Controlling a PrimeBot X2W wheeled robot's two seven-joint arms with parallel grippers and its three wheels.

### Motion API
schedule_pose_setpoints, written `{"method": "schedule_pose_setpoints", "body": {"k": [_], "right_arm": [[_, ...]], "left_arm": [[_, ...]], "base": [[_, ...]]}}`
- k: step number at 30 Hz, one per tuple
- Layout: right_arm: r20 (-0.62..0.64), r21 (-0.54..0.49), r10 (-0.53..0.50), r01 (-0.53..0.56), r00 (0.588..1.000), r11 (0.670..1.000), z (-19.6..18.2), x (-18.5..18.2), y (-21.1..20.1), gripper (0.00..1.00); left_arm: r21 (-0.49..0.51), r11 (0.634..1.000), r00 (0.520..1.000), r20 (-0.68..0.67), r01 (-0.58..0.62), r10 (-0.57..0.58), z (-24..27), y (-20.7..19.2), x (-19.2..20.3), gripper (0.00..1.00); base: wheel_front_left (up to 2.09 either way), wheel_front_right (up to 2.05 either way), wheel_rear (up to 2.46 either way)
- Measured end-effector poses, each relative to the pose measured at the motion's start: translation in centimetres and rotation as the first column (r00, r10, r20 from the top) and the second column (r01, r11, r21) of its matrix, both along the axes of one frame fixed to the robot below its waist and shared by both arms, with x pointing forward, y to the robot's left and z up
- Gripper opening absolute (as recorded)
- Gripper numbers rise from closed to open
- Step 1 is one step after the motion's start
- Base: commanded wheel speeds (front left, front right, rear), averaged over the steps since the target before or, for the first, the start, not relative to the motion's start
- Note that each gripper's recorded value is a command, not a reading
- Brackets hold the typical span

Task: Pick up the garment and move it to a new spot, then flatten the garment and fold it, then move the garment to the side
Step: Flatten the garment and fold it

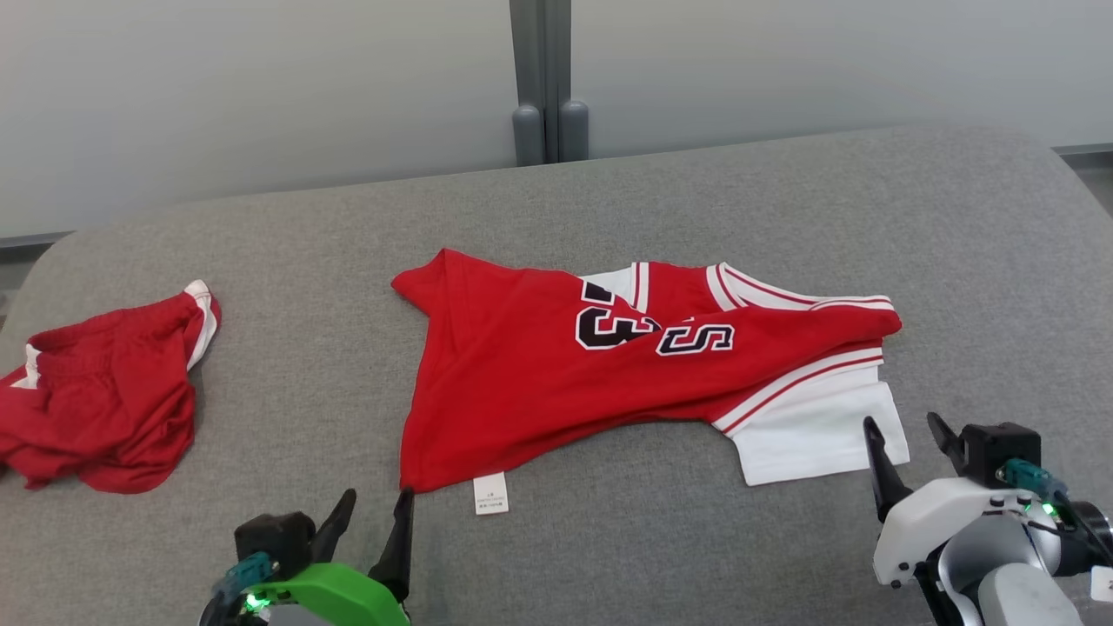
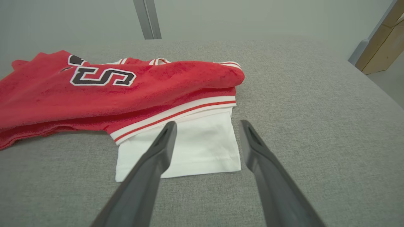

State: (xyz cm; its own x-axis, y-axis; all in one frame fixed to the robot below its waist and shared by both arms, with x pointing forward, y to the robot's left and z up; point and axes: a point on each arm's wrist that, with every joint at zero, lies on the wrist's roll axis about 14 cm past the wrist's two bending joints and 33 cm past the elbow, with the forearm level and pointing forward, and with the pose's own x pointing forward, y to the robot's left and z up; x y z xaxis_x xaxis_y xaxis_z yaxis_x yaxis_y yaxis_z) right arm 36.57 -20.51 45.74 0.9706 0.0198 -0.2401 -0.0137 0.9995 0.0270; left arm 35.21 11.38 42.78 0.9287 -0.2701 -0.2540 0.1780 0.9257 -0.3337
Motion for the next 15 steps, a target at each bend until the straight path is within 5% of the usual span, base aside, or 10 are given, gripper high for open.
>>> {"method": "schedule_pose_setpoints", "body": {"k": [15], "right_arm": [[-0.216, -0.038, -0.056, 0.049, 0.975, 0.998, -5.5, 2.1, -2.7, 1.0]], "left_arm": [[0.03, 0.996, 0.969, -0.238, 0.083, -0.074, -6.3, -3.2, 3.2, 1.0]], "base": [[0.0, 0.0, 0.0]]}}
